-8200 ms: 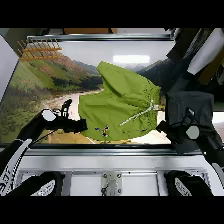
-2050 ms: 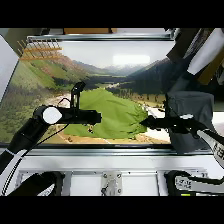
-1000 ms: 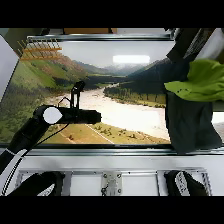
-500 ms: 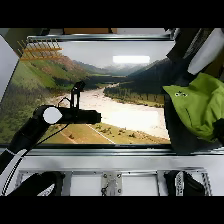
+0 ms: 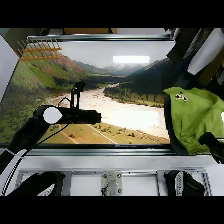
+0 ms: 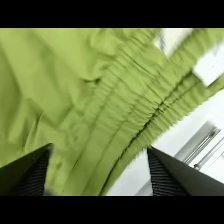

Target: Fold the clothes and pants, and hang the long-sleeved shirts on hangers.

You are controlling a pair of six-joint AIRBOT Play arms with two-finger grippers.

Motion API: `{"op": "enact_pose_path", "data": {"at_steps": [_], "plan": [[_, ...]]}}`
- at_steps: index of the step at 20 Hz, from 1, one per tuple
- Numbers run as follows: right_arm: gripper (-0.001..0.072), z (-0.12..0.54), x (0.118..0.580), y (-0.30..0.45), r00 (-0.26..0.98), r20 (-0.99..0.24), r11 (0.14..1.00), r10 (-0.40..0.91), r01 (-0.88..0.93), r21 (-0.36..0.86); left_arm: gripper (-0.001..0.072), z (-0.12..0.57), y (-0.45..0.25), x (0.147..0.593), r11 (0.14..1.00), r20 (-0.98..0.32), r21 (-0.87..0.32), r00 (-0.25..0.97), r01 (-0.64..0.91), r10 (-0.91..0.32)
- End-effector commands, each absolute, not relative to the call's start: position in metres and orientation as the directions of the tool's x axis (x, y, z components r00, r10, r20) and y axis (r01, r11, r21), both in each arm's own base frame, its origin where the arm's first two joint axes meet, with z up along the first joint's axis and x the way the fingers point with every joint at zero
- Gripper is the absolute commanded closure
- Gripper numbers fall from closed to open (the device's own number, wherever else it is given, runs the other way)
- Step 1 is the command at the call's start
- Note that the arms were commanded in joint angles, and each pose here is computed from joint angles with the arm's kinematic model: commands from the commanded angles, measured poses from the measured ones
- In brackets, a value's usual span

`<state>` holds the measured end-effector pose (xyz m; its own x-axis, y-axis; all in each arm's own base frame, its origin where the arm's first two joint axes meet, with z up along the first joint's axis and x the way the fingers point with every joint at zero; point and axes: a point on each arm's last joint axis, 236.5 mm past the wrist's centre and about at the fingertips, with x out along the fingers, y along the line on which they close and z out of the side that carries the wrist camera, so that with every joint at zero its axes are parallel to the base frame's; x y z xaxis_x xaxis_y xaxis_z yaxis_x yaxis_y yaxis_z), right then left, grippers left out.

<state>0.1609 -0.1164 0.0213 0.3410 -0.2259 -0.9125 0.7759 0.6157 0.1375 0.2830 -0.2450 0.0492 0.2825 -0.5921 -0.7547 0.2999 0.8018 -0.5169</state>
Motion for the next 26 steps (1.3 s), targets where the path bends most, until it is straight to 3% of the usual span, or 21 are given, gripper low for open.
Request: {"op": "enact_pose_path", "data": {"at_steps": [1, 3, 5, 8, 10, 14, 18, 24, 25, 26], "plan": [[0.0069, 0.042, 0.171, -0.132, 0.392, -0.871, 0.751, -0.295, 0.658, 0.041, 0.0702, 0.049, -0.245, 0.283, 0.803, -0.755, -0.516, 0.283, 0.299, -0.591], [0.0068, 0.084, 0.190, -0.141, 0.489, -0.798, 0.812, -0.352, 0.583, -0.001, 0.0702, 0.049, -0.245, 0.283, 0.802, -0.755, -0.517, 0.283, 0.299, -0.592], [0.0068, 0.127, 0.219, -0.126, 0.628, -0.711, 0.856, -0.317, 0.513, 0.071, 0.0702, 0.049, -0.245, 0.284, 0.802, -0.755, -0.517, 0.284, 0.299, -0.592], [0.0068, 0.153, 0.264, -0.039, 0.782, -0.624, 0.947, 0.012, 0.192, 0.258, 0.0702, 0.049, -0.245, 0.284, 0.802, -0.754, -0.517, 0.284, 0.298, -0.592], [0.0069, 0.153, 0.277, 0.013, 0.765, -0.609, 0.942, 0.210, 0.009, 0.336, 0.0702, 0.049, -0.245, 0.284, 0.802, -0.753, -0.517, 0.287, 0.298, -0.592], [0.0068, 0.115, 0.285, 0.072, 0.608, -0.695, 0.916, 0.384, -0.159, 0.367, 0.0703, 0.049, -0.245, 0.284, 0.802, -0.753, -0.517, 0.286, 0.298, -0.592], [0.0069, 0.087, 0.287, 0.099, 0.496, -0.746, 0.895, 0.444, -0.207, 0.395, 0.0703, 0.049, -0.245, 0.284, 0.801, -0.753, -0.519, 0.284, 0.297, -0.593], [0.0072, 0.081, 0.289, 0.100, 0.479, -0.755, 0.894, 0.447, -0.200, 0.402, 0.0702, 0.049, -0.245, 0.284, 0.801, -0.753, -0.519, 0.285, 0.297, -0.593], [0.0157, 0.081, 0.289, 0.100, 0.479, -0.755, 0.893, 0.447, -0.201, 0.402, 0.0702, 0.049, -0.245, 0.284, 0.801, -0.753, -0.519, 0.285, 0.297, -0.593], [0.0418, 0.081, 0.289, 0.100, 0.479, -0.755, 0.894, 0.447, -0.200, 0.402, 0.0702, 0.049, -0.245, 0.284, 0.801, -0.753, -0.519, 0.285, 0.297, -0.593]]}}
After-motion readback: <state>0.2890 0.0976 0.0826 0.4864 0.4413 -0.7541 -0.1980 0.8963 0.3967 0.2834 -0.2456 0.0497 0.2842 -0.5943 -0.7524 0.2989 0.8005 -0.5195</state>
